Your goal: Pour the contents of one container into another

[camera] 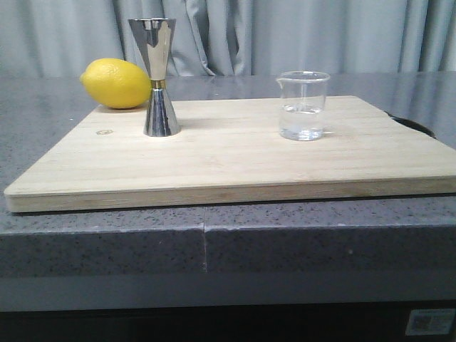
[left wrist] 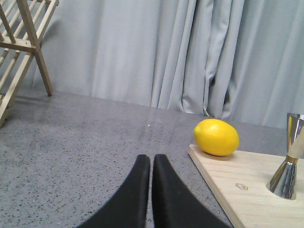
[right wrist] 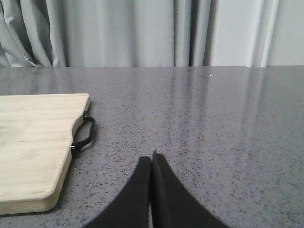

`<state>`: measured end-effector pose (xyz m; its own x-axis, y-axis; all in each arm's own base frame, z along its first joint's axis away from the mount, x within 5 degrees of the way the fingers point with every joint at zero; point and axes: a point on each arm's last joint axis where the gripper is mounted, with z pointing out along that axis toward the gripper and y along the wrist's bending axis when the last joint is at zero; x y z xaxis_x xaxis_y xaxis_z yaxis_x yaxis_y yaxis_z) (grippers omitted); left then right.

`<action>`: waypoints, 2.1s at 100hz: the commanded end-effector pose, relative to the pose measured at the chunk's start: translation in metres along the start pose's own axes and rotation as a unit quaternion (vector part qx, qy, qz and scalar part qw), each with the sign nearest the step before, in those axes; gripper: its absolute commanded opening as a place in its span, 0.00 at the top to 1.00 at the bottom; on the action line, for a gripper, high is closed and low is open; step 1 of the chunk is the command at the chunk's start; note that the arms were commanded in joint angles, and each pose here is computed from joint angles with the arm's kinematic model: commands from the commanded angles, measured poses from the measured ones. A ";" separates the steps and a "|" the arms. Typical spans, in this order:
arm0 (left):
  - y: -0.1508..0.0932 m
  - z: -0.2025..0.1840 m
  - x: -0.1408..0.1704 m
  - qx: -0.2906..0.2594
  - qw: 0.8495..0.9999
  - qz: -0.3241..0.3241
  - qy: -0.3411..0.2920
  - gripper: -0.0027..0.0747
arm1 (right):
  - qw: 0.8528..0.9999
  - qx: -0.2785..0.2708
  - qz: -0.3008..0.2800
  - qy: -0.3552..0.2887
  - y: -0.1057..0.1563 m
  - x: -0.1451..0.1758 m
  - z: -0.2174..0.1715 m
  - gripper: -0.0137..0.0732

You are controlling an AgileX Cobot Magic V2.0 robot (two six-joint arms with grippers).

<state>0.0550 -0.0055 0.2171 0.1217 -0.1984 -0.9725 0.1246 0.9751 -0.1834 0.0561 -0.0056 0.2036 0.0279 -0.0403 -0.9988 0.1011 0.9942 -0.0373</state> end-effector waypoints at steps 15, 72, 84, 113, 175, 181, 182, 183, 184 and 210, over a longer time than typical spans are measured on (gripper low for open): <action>0.000 -0.002 0.001 0.007 0.999 -0.004 -0.037 0.99 | 0.999 0.005 -0.004 -0.045 -0.001 -0.006 -0.002 0.92; 0.000 -0.002 0.001 0.007 0.999 -0.004 -0.037 0.99 | 0.999 0.005 -0.004 -0.045 -0.001 -0.006 -0.002 0.92; 0.000 -0.002 0.001 0.007 0.999 -0.004 -0.037 0.99 | 0.999 0.005 -0.004 -0.054 -0.001 -0.008 -0.002 0.92; 0.000 -0.002 0.001 0.007 0.999 -0.004 -0.037 0.99 | 0.987 0.009 -0.002 -0.162 -0.001 -0.027 -0.006 0.92; 0.001 -0.002 -0.002 0.004 0.998 -0.059 -0.038 0.99 | 0.984 0.003 0.130 -0.124 -0.004 -0.033 -0.006 0.92; 0.000 -0.002 -0.003 0.004 0.998 -0.062 -0.032 0.99 | 0.989 -0.004 0.131 -0.075 -0.002 -0.034 -0.006 0.92; 0.000 -0.002 -0.004 0.004 0.998 -0.062 -0.031 0.99 | 0.989 -0.005 0.130 -0.073 -0.001 -0.036 -0.007 0.92; 0.000 -0.002 -0.004 0.003 0.998 -0.062 -0.026 0.99 | 0.989 -0.006 0.130 -0.063 -0.001 -0.035 -0.007 0.92; 0.000 -0.002 -0.004 0.003 0.998 -0.062 -0.024 0.99 | 0.990 -0.006 0.130 -0.057 -0.001 -0.036 -0.007 0.92; -0.005 0.002 -0.025 0.001 0.998 -0.062 -0.006 0.99 | 0.991 -0.011 0.128 -0.035 -0.001 -0.066 -0.004 0.92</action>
<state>0.0547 -0.0058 0.2159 0.0263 -0.2925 -0.9559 0.1160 0.9507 -0.2877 0.0497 -0.0022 0.2436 0.0414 0.2131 -0.9762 0.0617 0.9746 0.2154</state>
